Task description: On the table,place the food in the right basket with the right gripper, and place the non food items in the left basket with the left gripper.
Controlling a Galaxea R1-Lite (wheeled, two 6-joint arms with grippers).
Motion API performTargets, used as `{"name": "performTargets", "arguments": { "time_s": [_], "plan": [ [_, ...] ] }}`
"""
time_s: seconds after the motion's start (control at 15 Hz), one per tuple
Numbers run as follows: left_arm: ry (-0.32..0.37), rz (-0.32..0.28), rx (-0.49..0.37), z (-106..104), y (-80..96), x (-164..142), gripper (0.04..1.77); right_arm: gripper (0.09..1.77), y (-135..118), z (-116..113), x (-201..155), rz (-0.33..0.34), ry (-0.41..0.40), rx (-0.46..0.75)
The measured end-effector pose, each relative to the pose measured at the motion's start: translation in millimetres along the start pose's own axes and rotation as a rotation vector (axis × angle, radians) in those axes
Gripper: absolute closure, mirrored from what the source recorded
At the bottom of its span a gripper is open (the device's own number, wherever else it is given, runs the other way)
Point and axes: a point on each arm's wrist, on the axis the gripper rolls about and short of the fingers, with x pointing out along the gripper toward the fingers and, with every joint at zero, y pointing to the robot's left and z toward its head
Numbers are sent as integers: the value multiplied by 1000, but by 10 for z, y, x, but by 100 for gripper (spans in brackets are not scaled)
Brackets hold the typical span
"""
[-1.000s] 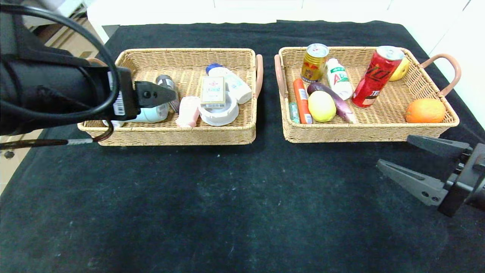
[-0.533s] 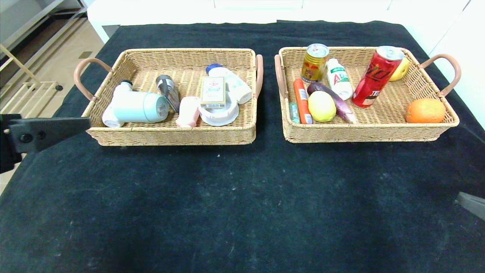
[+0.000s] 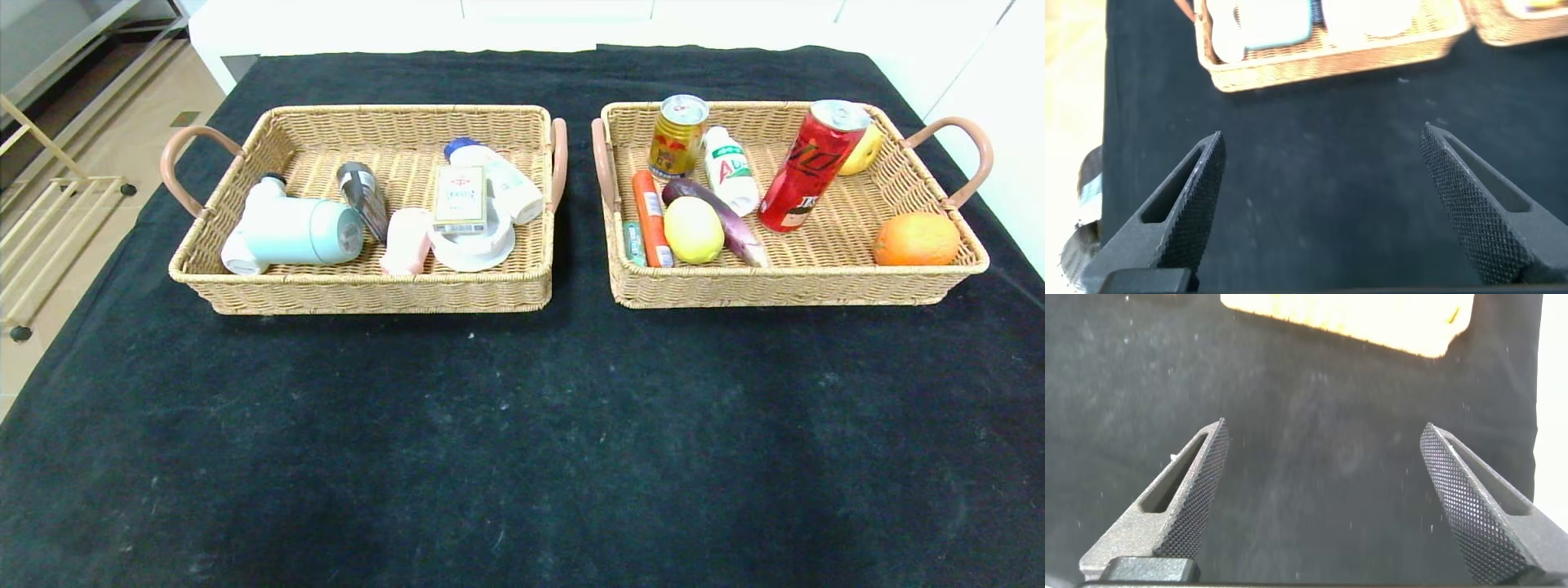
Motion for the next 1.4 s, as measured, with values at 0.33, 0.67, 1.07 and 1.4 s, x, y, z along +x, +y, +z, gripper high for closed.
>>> {"name": "performTargets", "arguments": {
  "time_s": [0.33,0.67,1.07,1.4],
  "plan": [
    [-53,-94,4,-315,-126,-539,10,15,84,-454,-181,-17,-19,34],
    [-84,-152,18,-792,-206,-757,9,15,131,-729,-249,-16,-46,41],
    [-225,-101,57,-1494,-217,-573,9,15,135,-1023,-178,-100,-181,10],
    [-265,41,80,-2045,-159,-105,9,15,58,-1423,246,-203,-270,-15]
  ]
}}
